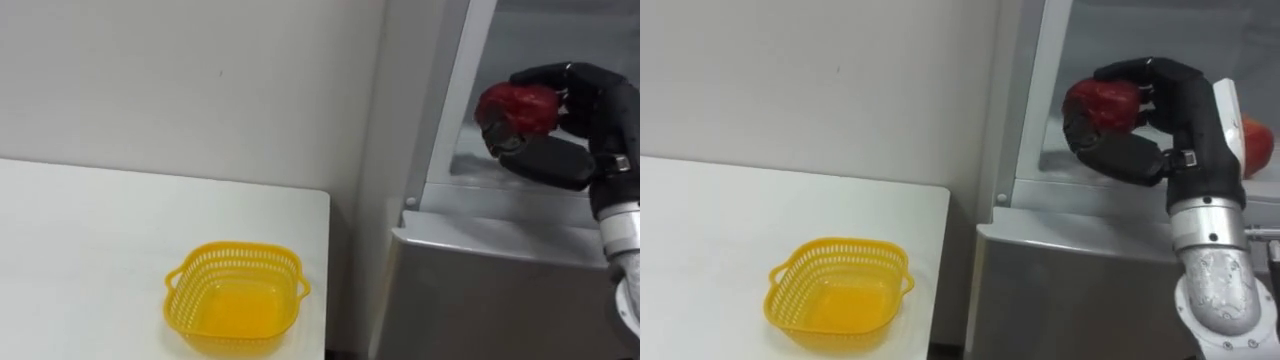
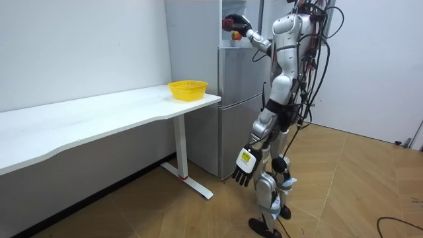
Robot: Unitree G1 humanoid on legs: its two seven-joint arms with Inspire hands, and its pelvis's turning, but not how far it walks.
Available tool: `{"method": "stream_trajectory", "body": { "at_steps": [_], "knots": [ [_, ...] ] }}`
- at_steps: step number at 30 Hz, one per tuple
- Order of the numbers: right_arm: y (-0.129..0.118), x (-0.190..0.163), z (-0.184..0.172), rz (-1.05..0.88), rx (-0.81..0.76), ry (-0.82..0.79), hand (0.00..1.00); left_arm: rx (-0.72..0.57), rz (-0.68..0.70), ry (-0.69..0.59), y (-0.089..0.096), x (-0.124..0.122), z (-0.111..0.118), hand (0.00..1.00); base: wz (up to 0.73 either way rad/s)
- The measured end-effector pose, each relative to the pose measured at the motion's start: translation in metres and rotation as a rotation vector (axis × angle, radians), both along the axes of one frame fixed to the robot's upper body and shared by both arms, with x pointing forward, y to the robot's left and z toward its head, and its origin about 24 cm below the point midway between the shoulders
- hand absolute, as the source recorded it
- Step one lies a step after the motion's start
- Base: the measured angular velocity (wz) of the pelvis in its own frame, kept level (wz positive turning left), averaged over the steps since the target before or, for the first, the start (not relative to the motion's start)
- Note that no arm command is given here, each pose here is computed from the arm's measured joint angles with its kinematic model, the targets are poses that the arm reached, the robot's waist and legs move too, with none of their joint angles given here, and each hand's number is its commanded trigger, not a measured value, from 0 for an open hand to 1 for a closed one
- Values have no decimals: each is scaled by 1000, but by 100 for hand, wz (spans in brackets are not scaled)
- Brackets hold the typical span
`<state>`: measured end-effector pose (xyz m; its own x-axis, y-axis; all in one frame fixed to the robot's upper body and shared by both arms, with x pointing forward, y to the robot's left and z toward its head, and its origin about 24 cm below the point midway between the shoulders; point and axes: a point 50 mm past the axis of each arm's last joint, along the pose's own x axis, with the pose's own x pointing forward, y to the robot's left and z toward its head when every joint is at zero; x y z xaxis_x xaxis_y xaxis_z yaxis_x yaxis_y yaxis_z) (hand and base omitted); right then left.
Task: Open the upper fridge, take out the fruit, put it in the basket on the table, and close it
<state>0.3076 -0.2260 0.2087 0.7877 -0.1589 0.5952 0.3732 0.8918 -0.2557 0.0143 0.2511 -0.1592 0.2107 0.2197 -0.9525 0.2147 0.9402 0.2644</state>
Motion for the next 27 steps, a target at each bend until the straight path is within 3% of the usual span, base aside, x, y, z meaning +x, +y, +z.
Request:
{"method": "stream_trajectory", "body": {
  "at_steps": [18,23,27],
  "knots": [
    [31,-59,48,16,-130,-372,100,0,-9,15,-3,-10,-1,0,-4],
    [48,-77,58,79,-160,-482,100,-10,-19,17,-4,-7,-2,0,0],
    [66,-79,55,144,-227,-472,100,-14,-35,26,-5,-5,-4,0,0]
  ]
}}
